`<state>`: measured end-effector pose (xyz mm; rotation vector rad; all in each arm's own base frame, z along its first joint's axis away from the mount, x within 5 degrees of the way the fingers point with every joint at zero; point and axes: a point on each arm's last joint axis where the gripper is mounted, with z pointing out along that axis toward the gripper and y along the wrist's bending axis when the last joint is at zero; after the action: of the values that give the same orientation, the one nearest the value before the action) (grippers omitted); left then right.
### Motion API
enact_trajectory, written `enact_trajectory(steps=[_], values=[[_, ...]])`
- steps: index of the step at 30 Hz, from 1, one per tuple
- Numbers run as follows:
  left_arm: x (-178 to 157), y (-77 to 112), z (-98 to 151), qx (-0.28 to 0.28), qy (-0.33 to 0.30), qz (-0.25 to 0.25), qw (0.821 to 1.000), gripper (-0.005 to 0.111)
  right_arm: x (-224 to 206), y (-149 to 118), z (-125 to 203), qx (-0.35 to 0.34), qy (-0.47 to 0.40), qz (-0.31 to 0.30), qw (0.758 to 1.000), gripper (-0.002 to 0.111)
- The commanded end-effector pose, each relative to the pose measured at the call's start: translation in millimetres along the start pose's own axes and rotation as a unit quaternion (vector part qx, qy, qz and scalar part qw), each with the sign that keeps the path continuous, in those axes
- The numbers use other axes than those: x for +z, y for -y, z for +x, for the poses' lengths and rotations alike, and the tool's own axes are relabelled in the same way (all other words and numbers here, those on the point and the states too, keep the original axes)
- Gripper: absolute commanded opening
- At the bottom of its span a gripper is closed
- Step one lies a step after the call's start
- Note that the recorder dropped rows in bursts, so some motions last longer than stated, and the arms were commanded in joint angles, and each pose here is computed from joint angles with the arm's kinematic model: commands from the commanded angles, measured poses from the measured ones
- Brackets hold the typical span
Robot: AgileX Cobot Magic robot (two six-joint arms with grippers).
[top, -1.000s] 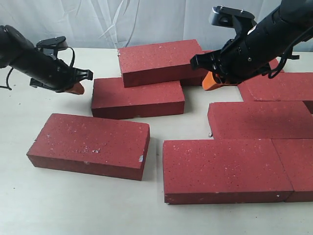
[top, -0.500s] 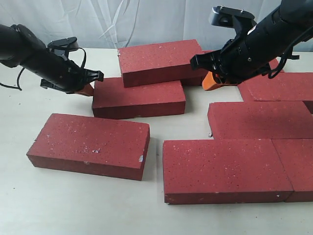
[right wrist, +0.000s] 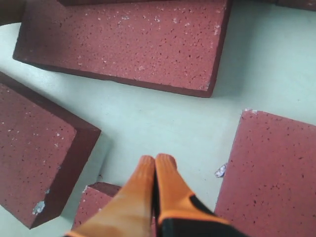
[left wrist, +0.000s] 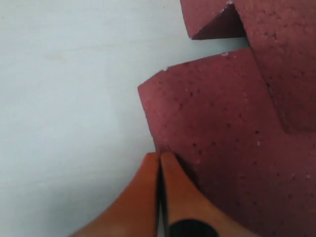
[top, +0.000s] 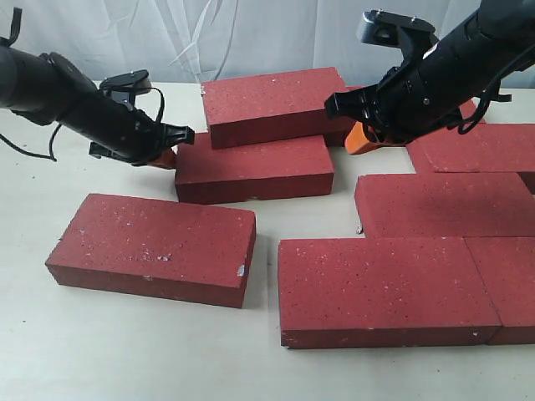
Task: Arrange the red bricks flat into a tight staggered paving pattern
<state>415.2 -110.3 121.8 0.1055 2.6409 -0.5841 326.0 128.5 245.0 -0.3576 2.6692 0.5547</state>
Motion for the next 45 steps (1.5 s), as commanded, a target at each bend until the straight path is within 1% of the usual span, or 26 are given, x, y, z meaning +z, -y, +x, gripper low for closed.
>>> enact_trajectory(steps=[1, 3, 10, 21, 24, 26, 27, 29, 30, 31, 33, 36, 38, 41, 45], values=[[11.4, 2.9, 5.2, 0.002, -0.006, 0.006, 1.000, 0.000, -4.1, -0.3, -2.7, 0.001, 0.011, -0.001, 1.000, -0.001], [14.3, 5.3, 6.1, -0.001, -0.005, 0.017, 1.000, 0.000, -4.1, -0.3, -2.7, 0.001, 0.011, -0.001, 1.000, -0.001], [16.4, 20.1, 3.4, 0.027, 0.022, 0.055, 0.998, 0.000, -4.1, -0.3, -2.7, 0.001, 0.011, -0.001, 1.000, -0.001], [19.7, 34.5, 5.6, 0.045, 0.027, 0.072, 0.996, 0.000, -4.1, -0.3, -2.9, 0.001, 0.012, 0.000, 1.000, -0.001], [19.6, 33.0, 7.8, 0.070, 0.016, 0.069, 0.995, 0.000, -4.1, -0.2, -2.9, 0.000, 0.012, 0.000, 1.000, -0.001], [16.4, 27.9, 7.1, 0.074, 0.009, 0.066, 0.995, 0.000, -4.1, -0.2, -2.9, 0.000, 0.012, 0.000, 1.000, -0.001], [13.1, 26.7, 7.0, 0.063, 0.001, 0.059, 0.996, 0.000, -4.1, -0.2, -2.9, 0.000, 0.012, 0.000, 1.000, -0.001], [1.0, 24.1, 2.6, 0.056, 0.002, 0.021, 0.998, 0.000, -4.1, -0.2, -2.9, 0.000, 0.012, 0.000, 1.000, -0.001], [-3.2, 24.3, 1.1, 0.051, 0.004, 0.012, 0.999, 0.000, -4.1, -0.2, -2.9, 0.000, 0.012, 0.000, 1.000, -0.001], [-9.4, 26.7, -0.9, 0.047, 0.007, 0.006, 0.999, 0.000, -4.1, -0.2, -2.7, 0.000, 0.011, 0.000, 1.000, -0.001], [-17.2, 39.4, -0.3, 0.064, 0.004, -0.001, 0.998, 0.000, -4.1, -0.5, -1.6, 0.000, 0.004, -0.001, 1.000, -0.001], [-24.1, 60.5, -3.5, 0.110, -0.007, -0.046, 0.993, 0.000, -4.1, -0.7, -1.0, 0.001, 0.001, -0.002, 1.000, -0.001], [-31.0, 77.8, -6.5, 0.141, -0.014, -0.065, 0.988, 0.000, -4.1, 0.6, -1.4, -0.006, 0.003, 0.005, 1.000, -0.001], [-33.8, 92.7, -8.3, 0.156, -0.018, -0.062, 0.986, 0.000, -4.2, 2.9, -2.5, -0.017, 0.009, 0.017, 1.000, -0.001], [-34.0, 103.6, -8.4, 0.158, -0.015, -0.051, 0.986, 0.000, -4.4, 3.7, -2.8, -0.017, 0.011, 0.019, 1.000, -0.001]])
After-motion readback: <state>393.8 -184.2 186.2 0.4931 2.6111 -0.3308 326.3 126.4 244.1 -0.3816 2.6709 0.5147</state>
